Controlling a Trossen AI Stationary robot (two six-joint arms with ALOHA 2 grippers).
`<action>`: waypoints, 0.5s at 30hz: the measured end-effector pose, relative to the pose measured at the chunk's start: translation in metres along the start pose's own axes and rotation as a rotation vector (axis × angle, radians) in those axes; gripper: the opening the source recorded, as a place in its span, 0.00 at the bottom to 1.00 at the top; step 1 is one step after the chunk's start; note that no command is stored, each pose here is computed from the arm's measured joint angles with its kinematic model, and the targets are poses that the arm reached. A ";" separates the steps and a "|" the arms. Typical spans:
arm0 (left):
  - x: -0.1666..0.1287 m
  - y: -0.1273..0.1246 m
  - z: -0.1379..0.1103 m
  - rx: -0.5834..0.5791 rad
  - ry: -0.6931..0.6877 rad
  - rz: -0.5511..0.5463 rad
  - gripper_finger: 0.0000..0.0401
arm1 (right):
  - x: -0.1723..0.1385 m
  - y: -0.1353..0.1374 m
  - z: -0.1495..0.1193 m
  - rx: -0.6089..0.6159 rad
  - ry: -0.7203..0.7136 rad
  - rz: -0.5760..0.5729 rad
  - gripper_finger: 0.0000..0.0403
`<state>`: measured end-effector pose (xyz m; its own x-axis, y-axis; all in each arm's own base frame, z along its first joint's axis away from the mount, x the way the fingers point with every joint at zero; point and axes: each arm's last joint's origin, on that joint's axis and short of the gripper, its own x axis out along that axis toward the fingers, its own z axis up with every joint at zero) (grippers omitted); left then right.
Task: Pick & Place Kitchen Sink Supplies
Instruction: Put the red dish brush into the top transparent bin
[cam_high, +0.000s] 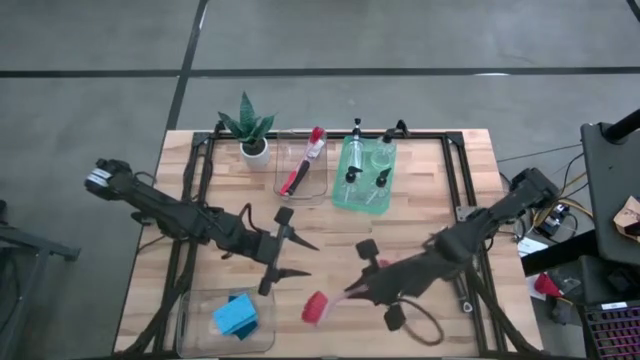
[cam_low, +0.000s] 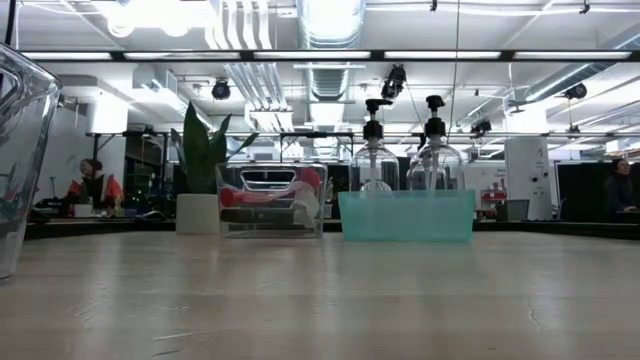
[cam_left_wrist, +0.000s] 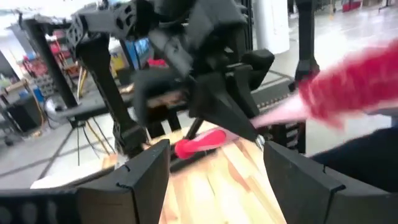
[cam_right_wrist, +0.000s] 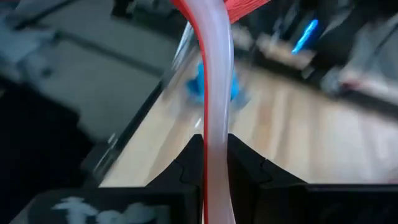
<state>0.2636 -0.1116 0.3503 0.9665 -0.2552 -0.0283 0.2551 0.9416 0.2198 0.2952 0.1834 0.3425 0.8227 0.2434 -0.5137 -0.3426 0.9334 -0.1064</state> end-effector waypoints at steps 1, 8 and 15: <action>0.002 -0.001 0.000 0.007 -0.015 0.003 0.63 | -0.005 -0.001 0.002 -0.010 -0.043 -0.023 0.08; 0.012 -0.006 0.000 0.057 -0.088 0.006 0.63 | -0.024 -0.012 0.006 -0.008 -0.307 -0.099 0.08; 0.026 -0.012 0.000 0.067 -0.192 0.027 0.63 | -0.013 -0.029 -0.008 0.021 -0.398 -0.162 0.08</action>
<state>0.2858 -0.1291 0.3468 0.9479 -0.2731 0.1638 0.2201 0.9336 0.2828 0.2904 0.1513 0.3452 0.9775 0.1717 -0.1227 -0.1882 0.9722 -0.1391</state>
